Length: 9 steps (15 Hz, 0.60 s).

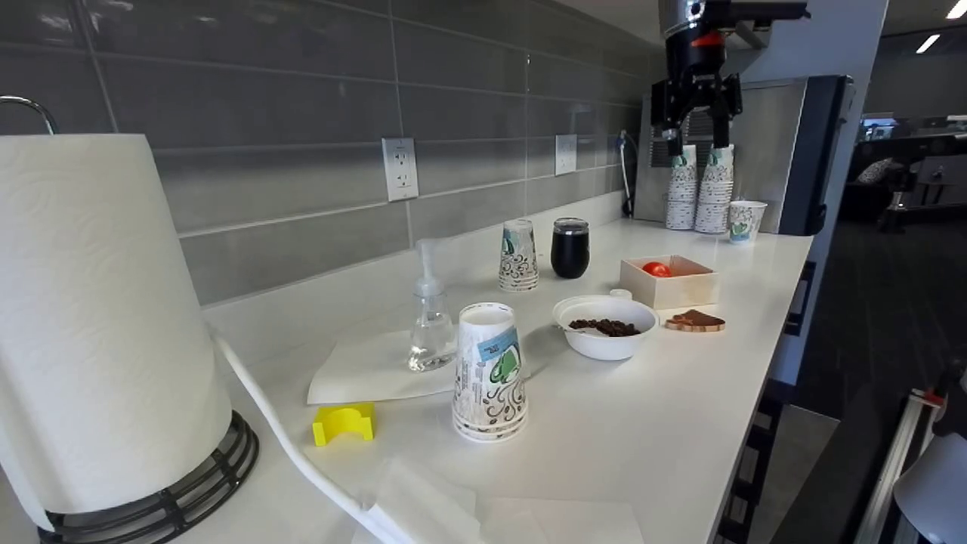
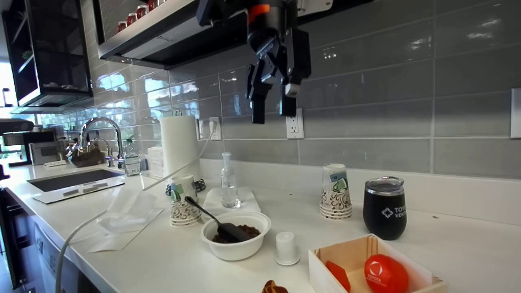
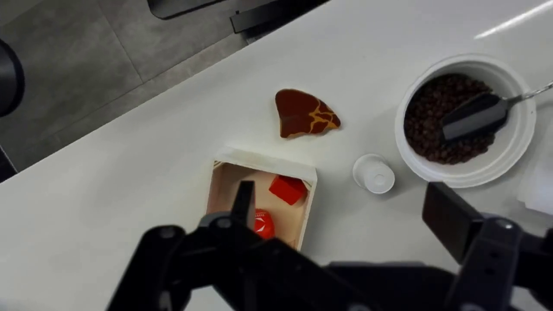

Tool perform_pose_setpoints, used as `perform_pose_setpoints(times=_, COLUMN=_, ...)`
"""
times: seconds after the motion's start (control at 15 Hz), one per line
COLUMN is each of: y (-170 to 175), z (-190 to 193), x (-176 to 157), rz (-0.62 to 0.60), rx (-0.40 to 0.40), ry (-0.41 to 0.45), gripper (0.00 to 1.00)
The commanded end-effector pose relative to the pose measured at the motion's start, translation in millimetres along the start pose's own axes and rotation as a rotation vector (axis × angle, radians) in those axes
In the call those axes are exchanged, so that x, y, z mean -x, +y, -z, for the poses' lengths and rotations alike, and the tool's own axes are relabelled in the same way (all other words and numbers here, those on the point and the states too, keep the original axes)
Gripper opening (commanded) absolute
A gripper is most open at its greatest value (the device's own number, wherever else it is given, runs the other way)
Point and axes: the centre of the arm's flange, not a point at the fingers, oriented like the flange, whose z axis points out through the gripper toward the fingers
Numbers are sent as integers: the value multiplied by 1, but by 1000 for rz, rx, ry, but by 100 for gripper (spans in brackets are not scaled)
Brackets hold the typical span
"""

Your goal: Take the lid off the flask then remove all the items from the wooden box and place them on the table

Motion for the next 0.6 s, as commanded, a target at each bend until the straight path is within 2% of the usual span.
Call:
perform_pose_setpoints(times=0.0, y=2, z=-43, x=-10, rz=-136, rx=-68, ry=96, gripper=100)
perform_pose_setpoints(times=0.27, y=11, z=-65, x=-48, rz=-258, rx=-78, ry=208, gripper=100)
perform_pose_setpoints(times=0.53, y=21, z=-64, x=-86, rz=-322, rx=-90, ry=305, gripper=100)
